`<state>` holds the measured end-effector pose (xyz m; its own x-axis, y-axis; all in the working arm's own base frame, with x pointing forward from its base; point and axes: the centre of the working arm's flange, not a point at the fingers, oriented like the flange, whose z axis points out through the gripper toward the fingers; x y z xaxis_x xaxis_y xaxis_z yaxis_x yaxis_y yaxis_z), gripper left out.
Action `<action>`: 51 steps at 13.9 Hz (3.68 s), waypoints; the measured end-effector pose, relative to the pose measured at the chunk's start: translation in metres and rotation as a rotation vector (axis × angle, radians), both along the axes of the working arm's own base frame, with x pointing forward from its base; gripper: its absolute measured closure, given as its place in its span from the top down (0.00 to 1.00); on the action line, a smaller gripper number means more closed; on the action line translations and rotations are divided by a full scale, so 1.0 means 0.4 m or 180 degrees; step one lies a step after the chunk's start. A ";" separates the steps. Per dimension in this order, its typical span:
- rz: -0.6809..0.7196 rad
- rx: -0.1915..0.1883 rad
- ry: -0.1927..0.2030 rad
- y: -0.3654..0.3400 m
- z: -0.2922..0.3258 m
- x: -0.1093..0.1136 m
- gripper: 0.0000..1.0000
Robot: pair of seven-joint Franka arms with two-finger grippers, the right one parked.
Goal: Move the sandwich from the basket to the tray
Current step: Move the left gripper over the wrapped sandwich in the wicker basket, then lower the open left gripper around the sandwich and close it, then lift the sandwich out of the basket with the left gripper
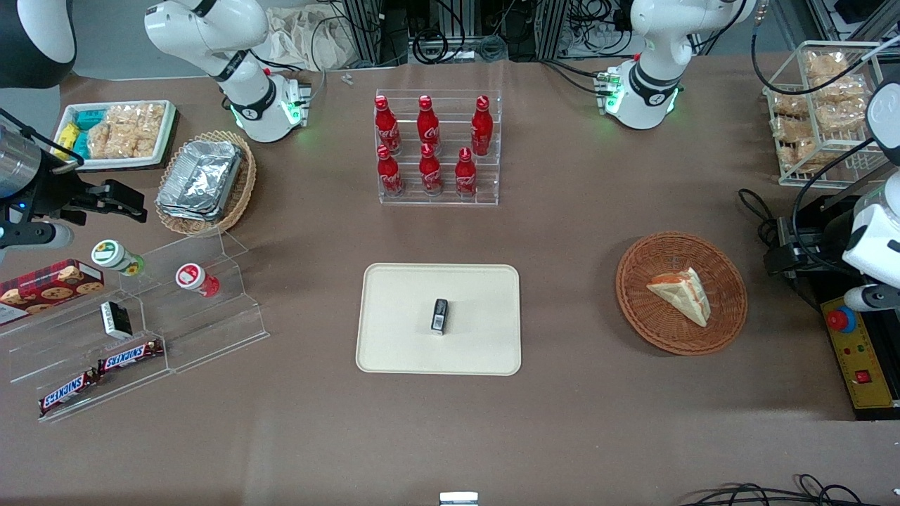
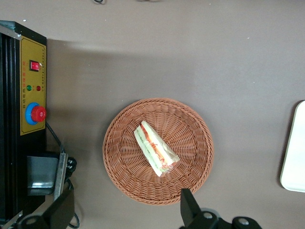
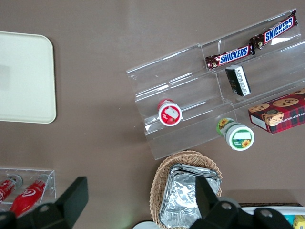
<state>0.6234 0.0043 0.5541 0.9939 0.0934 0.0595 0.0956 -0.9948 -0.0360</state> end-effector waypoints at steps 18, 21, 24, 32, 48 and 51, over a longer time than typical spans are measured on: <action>0.1742 0.0062 0.0326 -0.109 -0.460 -0.017 1.00; 0.1861 0.0044 0.0308 -0.106 -0.533 -0.038 1.00; 0.1887 0.0015 0.0259 -0.102 -0.576 -0.054 1.00; 0.1968 -0.0067 0.0164 -0.055 -0.753 -0.105 1.00; 0.2025 -0.0049 0.0156 -0.044 -0.698 -0.059 0.24; 0.1834 0.0033 0.0263 -0.051 -0.565 -0.016 0.20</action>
